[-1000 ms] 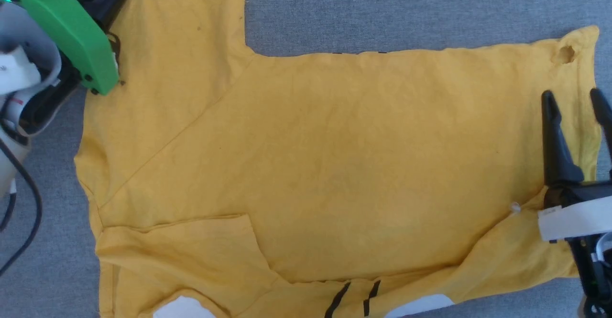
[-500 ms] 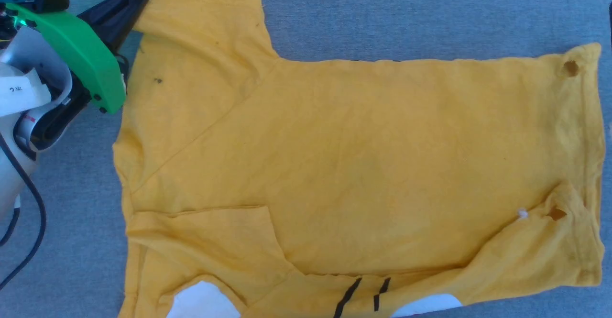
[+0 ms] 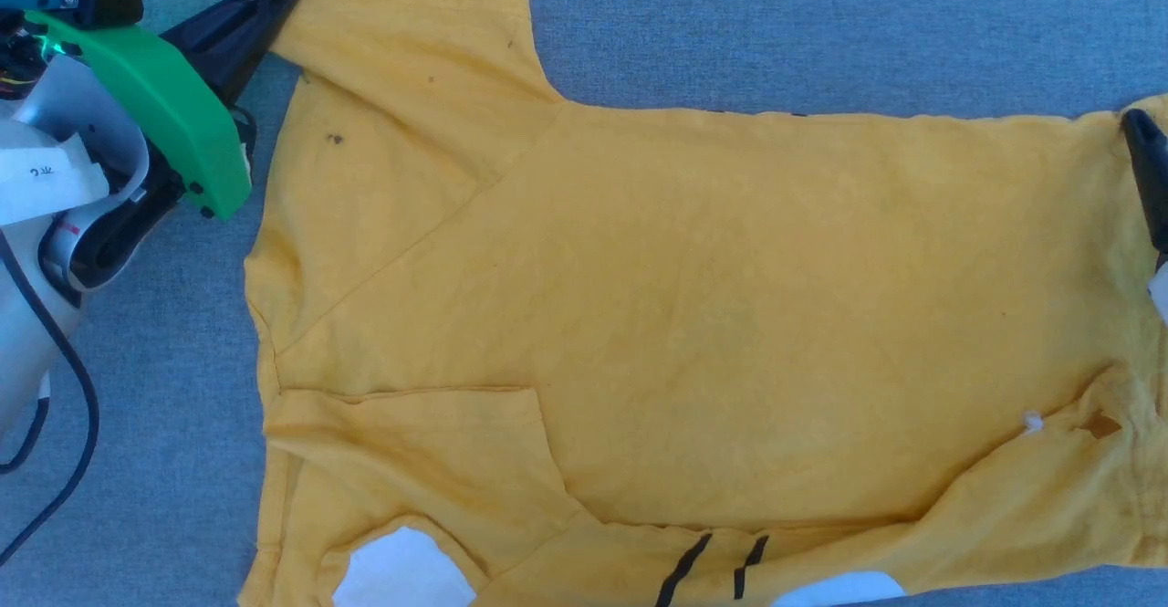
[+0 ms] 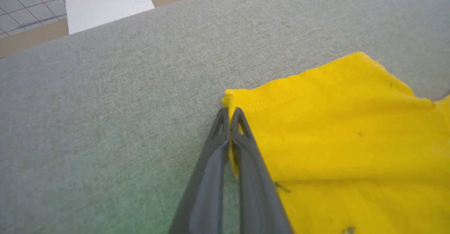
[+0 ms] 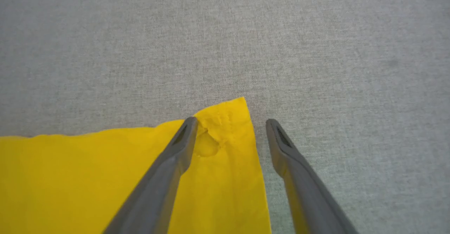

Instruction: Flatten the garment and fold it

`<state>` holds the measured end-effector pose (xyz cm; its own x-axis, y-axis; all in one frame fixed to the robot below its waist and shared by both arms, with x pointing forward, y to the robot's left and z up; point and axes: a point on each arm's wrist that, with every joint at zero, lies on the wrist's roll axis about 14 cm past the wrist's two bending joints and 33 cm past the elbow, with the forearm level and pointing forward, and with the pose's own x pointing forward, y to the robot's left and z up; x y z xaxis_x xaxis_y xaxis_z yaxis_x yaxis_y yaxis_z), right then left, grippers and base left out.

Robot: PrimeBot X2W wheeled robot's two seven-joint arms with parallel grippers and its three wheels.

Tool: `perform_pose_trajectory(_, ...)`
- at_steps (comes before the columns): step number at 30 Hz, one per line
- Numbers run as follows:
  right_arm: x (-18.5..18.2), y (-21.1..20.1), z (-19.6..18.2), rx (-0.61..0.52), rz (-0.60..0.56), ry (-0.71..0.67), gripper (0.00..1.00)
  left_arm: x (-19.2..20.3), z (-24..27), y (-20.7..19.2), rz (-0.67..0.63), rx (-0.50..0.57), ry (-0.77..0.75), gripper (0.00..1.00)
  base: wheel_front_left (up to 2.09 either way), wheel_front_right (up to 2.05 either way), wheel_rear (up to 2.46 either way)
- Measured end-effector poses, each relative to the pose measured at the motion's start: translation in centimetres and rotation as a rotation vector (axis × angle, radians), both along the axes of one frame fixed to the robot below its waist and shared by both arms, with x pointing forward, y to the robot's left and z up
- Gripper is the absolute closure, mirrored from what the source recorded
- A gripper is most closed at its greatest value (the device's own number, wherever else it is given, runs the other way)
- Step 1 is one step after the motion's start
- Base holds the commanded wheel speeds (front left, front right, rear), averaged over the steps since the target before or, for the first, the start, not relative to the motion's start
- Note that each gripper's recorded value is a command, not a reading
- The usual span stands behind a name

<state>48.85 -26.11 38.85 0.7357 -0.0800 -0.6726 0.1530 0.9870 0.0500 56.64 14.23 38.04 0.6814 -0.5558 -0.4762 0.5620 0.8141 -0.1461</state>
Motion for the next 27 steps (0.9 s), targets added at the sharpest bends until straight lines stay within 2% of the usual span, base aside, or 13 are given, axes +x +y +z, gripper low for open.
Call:
perform_pose_trajectory(1,0.0,0.1,-0.2,0.004,-0.001,0.005,0.00,0.0,-0.1,0.0,0.000,-0.001,0.002,1.00,0.00,0.00,0.00)
perform_pose_trajectory(2,-0.1,0.1,-0.3,0.007,-0.003,0.009,0.18,0.0,-0.2,-0.1,-0.001,-0.002,0.003,1.00,0.00,0.00,0.00)
perform_pose_trajectory(3,-0.1,0.2,-0.6,0.011,-0.003,0.017,0.51,0.0,-0.3,-0.1,-0.001,-0.002,0.006,1.00,0.00,0.00,0.00)
perform_pose_trajectory(4,-0.1,0.2,-0.8,0.011,-0.002,0.023,1.00,-0.1,-0.4,-0.2,-0.002,-0.003,0.008,1.00,0.00,0.00,0.00)
perform_pose_trajectory(11,0.4,0.4,-0.8,-0.004,0.009,-0.007,1.00,0.3,0.2,-0.1,0.007,-0.027,-0.030,1.00,0.00,0.00,0.00)
perform_pose_trajectory(13,0.7,0.4,-0.3,-0.009,0.015,-0.033,1.00,0.5,1.1,-0.1,0.009,-0.039,-0.063,1.00,0.00,0.00,0.00)
perform_pose_trajectory(14,1.1,0.4,1.1,-0.016,0.020,-0.093,1.00,0.7,3.2,0.0,0.014,-0.071,-0.135,1.00,0.00,0.00,0.00)
perform_pose_trajectory(16,1.4,0.6,2.3,-0.018,0.026,-0.144,1.00,0.4,4.9,0.2,0.023,-0.094,-0.188,1.00,0.00,0.00,0.00)
perform_pose_trajectory(21,0.2,0.8,4.7,0.003,0.026,-0.224,1.00,-2.0,7.6,1.7,0.077,-0.134,-0.257,1.00,0.00,0.00,0.00)
perform_pose_trajectory(27,-3.8,0.0,5.9,0.036,-0.019,-0.248,1.00,-6.9,10.2,2.8,0.163,-0.194,-0.261,1.00,0.00,0.00,0.00)
